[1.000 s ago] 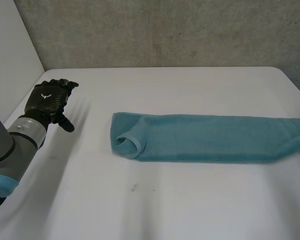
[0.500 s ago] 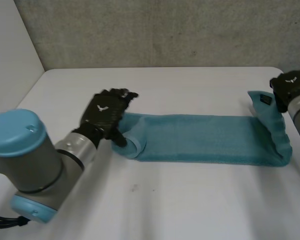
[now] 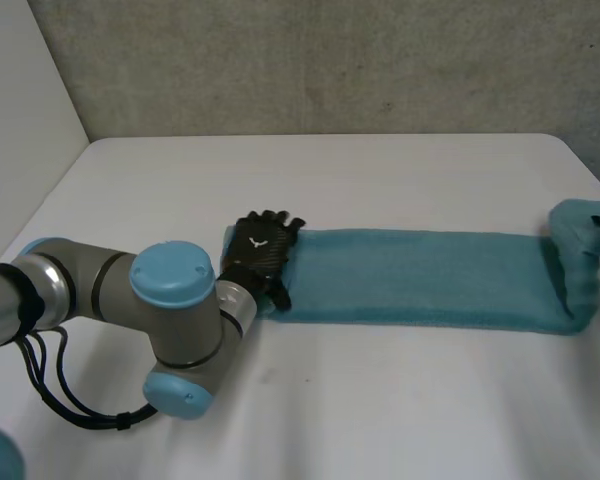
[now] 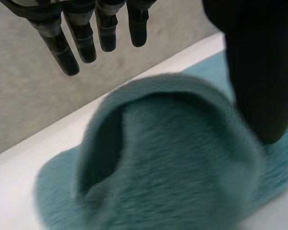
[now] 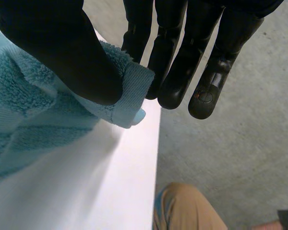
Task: Fold the laundry
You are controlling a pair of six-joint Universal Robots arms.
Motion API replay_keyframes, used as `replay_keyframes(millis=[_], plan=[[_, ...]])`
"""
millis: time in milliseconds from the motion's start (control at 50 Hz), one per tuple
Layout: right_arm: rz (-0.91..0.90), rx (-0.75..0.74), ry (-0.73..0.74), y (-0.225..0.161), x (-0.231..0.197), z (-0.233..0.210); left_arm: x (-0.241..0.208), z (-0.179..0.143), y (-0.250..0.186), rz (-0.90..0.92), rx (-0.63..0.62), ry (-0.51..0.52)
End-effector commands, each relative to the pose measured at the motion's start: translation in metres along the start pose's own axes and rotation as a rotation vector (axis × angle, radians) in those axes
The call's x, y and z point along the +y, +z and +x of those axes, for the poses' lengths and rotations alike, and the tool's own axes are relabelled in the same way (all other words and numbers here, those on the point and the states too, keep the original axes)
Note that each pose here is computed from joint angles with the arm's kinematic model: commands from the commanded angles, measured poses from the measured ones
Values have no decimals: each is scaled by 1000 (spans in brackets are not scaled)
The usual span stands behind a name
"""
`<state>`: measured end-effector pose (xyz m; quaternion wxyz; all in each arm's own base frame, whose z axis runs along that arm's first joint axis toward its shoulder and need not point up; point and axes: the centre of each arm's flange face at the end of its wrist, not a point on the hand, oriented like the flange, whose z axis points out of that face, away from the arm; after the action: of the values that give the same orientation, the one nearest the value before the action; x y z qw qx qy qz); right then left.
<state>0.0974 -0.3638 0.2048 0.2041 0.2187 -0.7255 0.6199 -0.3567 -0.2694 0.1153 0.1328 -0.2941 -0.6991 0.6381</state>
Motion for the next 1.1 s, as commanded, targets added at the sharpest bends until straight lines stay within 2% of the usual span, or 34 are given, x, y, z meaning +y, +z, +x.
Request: replay_keyframes(millis=[20,120,260,580,780,900,1020,1060,1080,1100], plan=[[-30,64,1,13,13,27,11,-60,11,-62,-216,112],[-36,81,-3,21,17,34,5,-84,4,-74,-275,121],[-62,123,-37,31,27,48,-7,-93,-6,-56,-295,119],[-127,186,-70,47,54,76,-22,-91,-26,-50,-282,148],[-119,198,-68,49,53,83,-41,-64,-42,12,-164,147],[-52,284,-94,58,28,112,-34,-63,-46,-15,-158,143],[3,295,-105,59,3,115,-29,-70,-49,-34,-173,139],[112,208,-113,53,-41,76,-30,-73,-51,-34,-181,138],[113,208,-113,53,-41,76,-33,-77,-53,-28,-192,137],[184,153,-118,46,-67,49,-40,-82,-55,-12,-208,135]])
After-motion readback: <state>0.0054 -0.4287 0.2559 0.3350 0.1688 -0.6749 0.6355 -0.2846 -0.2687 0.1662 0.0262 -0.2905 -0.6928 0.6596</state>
